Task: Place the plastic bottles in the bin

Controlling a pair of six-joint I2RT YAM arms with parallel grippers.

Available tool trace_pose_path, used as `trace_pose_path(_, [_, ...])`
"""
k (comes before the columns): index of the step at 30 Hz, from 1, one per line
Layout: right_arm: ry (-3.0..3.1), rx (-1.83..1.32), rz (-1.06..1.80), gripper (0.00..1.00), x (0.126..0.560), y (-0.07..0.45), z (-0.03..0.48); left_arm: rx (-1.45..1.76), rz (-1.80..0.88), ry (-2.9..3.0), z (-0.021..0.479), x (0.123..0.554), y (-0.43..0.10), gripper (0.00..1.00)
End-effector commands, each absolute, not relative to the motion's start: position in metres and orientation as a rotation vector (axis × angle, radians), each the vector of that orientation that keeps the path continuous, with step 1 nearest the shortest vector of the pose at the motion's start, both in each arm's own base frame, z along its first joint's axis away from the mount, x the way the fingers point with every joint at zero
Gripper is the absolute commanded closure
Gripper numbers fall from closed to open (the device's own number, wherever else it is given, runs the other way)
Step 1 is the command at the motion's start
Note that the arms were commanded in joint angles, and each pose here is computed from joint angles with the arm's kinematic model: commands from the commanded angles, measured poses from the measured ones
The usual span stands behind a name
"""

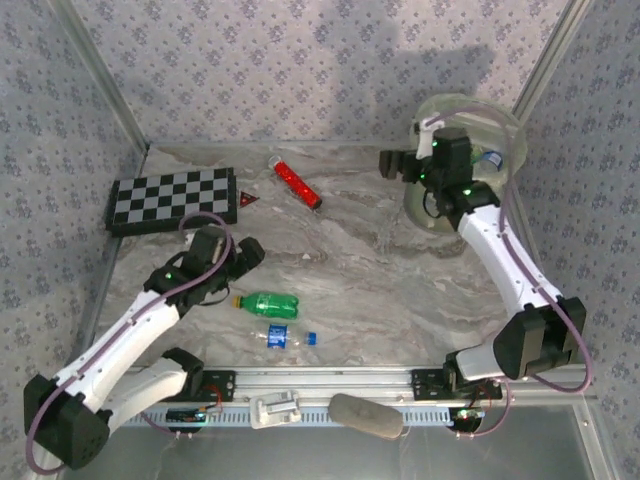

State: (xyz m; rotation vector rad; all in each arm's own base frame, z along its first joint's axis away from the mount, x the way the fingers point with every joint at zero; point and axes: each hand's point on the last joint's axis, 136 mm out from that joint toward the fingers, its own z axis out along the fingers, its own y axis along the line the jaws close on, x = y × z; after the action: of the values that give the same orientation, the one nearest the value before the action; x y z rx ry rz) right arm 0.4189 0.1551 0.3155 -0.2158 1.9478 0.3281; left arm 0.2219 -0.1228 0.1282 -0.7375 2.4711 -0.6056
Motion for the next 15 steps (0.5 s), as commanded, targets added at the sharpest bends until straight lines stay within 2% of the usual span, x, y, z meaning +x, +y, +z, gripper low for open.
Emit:
trace_pose_path(1, [2.024, -0.255, 0.384, 0.01, 0.396, 0.185, 0.283, -0.89, -0.637, 2.562, 0.105, 0.196, -0.126, 0.0])
trace_pose_path(7, [2.078, -0.336, 0.292, 0.01, 0.37, 0.203, 0.251, -0.967, -0.645, 2.586, 0.089, 0.187, -0.13, 0.0])
trace_pose_path(15, [2.052, -0.373, 0.29, 0.01, 0.363, 0.206, 0.258, -1.038, -0.619, 2.578, 0.072, 0.192, -0.134, 0.0])
